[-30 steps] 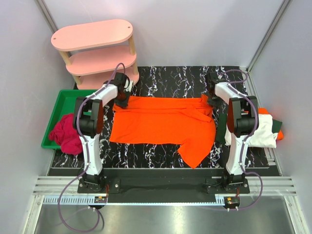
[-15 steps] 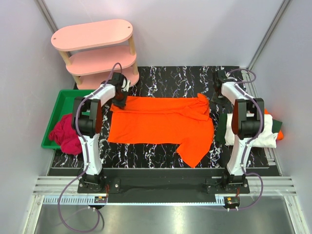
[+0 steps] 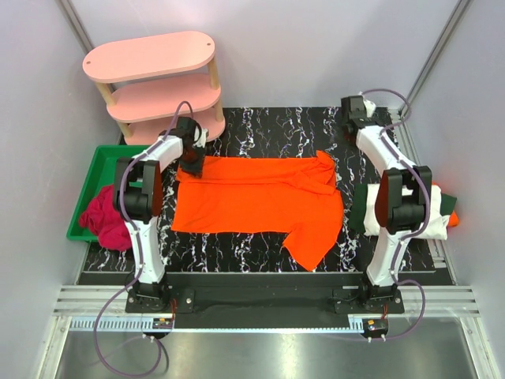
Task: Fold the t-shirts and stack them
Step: Fold the flattened tshirt in 1/3 of the way
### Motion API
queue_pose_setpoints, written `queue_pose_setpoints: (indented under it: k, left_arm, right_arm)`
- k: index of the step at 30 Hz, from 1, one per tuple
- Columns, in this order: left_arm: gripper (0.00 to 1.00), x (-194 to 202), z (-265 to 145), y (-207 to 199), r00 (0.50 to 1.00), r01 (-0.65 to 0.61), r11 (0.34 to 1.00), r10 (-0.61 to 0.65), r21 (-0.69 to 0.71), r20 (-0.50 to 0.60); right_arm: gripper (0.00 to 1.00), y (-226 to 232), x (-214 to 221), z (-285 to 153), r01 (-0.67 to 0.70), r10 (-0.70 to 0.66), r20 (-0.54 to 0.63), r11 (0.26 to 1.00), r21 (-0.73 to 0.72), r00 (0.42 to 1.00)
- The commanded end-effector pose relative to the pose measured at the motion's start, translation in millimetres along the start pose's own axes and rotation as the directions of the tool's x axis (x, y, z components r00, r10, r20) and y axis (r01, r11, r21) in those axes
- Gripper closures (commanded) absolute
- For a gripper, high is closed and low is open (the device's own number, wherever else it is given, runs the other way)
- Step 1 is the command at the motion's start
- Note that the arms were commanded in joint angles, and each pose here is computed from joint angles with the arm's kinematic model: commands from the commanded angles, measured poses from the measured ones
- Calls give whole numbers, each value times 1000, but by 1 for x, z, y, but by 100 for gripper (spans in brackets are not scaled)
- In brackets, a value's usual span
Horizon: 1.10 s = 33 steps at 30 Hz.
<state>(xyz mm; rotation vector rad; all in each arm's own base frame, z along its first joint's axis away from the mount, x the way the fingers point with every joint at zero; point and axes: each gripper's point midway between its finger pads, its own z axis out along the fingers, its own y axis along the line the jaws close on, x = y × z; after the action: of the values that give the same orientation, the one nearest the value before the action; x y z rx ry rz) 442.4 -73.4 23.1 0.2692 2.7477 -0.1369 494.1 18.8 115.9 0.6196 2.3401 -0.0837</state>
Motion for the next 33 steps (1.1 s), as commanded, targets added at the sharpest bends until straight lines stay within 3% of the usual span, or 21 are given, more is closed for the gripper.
queue_pose_setpoints:
  k: [1,21,33]
  left_arm:
    - [68,-45,-35,-26,990,-25,997,15,67,140]
    - [68,-41,2,-40,995,-81,994,75,79,72]
    - [69,-29,16,-39,997,-81,993,80,82,19]
  right_arm:
    - [47,71,-23,-13,104,-95,57,979,-175,994]
    - [48,97,11,52,181,-194,-54,966,-187,979]
    - [58,78,40,60,191,-209,-141,973,-131,968]
